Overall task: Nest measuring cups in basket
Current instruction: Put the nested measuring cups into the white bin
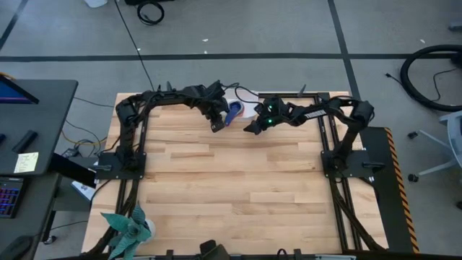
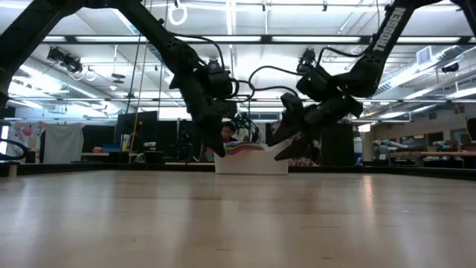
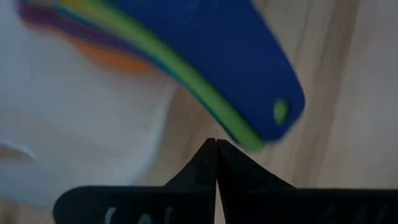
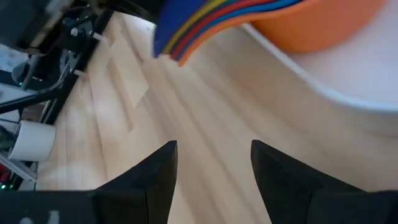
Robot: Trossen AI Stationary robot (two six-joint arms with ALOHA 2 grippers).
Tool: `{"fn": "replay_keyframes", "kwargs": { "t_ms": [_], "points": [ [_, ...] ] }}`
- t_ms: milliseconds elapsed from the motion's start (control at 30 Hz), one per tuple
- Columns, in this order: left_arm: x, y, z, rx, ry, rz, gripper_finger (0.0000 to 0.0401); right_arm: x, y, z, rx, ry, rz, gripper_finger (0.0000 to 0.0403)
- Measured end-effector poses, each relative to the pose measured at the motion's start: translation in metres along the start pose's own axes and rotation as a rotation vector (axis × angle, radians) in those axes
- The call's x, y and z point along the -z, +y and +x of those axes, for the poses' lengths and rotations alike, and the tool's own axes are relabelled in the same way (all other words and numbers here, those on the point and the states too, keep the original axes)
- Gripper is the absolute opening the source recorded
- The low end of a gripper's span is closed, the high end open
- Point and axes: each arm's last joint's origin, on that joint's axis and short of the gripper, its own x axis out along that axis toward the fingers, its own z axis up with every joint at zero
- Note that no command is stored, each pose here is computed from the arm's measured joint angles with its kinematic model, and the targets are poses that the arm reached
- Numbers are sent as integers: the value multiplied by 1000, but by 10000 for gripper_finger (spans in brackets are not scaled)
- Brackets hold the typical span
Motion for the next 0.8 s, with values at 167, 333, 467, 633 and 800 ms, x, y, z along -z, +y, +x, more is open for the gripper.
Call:
{"fn": "replay_keyframes", "kwargs": {
  "t_ms": [167,333,467,633,800],
  "points": [
    [-4,10,-3,-21,-57,7,8,-5,-12,1,-15,-9,12,209],
    [-1,21,-7,-12,-67,-17,8,-17,-17,-4,-10,-52,-13,209],
    [-2,24,-8,4,-84,-18,8,-29,-22,-10,5,-94,-35,209],
    [-3,24,-8,-1,-98,-5,8,-37,-30,-18,11,-119,-42,209],
    [-4,24,-8,-4,-102,-4,8,-38,-33,-20,-12,-111,-36,209]
  ]
}}
